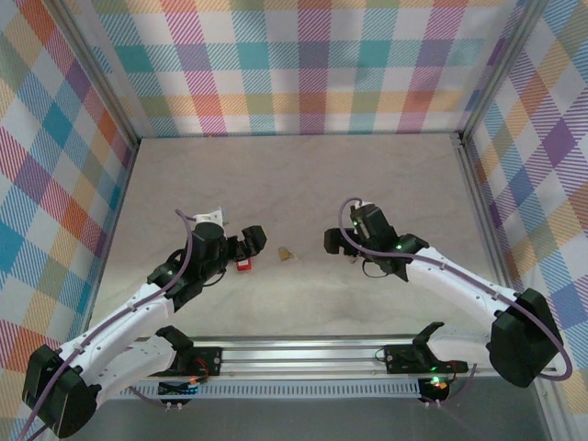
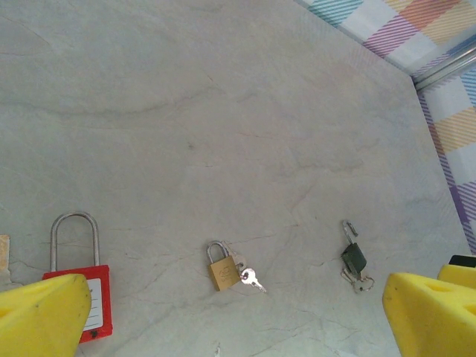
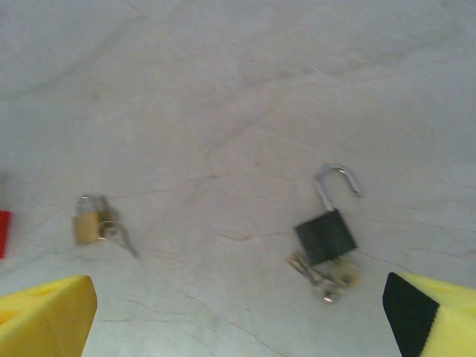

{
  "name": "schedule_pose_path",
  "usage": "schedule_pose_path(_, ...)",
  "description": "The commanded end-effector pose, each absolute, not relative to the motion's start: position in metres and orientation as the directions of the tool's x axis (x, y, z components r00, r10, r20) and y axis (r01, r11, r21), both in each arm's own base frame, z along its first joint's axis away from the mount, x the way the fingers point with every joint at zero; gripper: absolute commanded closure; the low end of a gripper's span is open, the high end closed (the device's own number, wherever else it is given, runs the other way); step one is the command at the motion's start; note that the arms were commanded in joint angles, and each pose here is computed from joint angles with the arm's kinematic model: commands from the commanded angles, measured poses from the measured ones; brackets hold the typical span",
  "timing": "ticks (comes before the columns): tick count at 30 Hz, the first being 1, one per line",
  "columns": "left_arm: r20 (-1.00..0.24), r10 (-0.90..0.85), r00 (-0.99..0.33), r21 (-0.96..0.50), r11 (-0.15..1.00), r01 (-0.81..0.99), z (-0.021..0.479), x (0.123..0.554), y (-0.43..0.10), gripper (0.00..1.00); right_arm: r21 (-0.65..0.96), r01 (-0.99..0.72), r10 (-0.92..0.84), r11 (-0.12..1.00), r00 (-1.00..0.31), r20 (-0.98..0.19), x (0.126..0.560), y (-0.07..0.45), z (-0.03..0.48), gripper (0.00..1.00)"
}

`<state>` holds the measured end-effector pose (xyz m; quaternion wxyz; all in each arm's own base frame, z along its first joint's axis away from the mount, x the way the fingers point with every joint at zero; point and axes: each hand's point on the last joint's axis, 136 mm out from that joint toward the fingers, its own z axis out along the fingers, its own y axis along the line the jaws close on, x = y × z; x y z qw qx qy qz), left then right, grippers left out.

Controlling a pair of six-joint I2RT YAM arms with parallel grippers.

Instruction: Lock with the key

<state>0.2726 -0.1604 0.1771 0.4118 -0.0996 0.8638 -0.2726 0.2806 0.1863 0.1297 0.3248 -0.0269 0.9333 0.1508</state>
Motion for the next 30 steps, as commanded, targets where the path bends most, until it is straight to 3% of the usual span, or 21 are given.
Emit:
schedule_pose_path(1,-0.667,-0.415,-0.619,-0.561,0.826,0.050,0.182,0.275,-0.159,0.00,0.217,-0.137,0.006,0.966,-0.832,-0.555,0.276,0.175,0.117,0.01)
schedule_pose_path(8,-0.661,-0.413,-0.626,-0.562,0.826,0.047,0.179,0.273,-0.158,0.00,0.170,-0.135,-0.035,0.976,-0.872,-0.489,0.279,0.172,0.096,0.00)
schedule_pose_path(13,-0.659,-0.412,-0.629,-0.563,0.825,0.049,0.177,0.273,-0.159,0.00,0.129,-0.131,-0.060,0.983,-0.892,-0.448,0.282,0.171,0.084,0.07)
schedule_pose_path(30,-0.656,-0.412,-0.633,-0.561,0.826,0.044,0.170,0.271,-0.158,0.00,0.063,-0.147,-0.117,0.987,-0.932,-0.342,0.290,0.173,0.056,0.14)
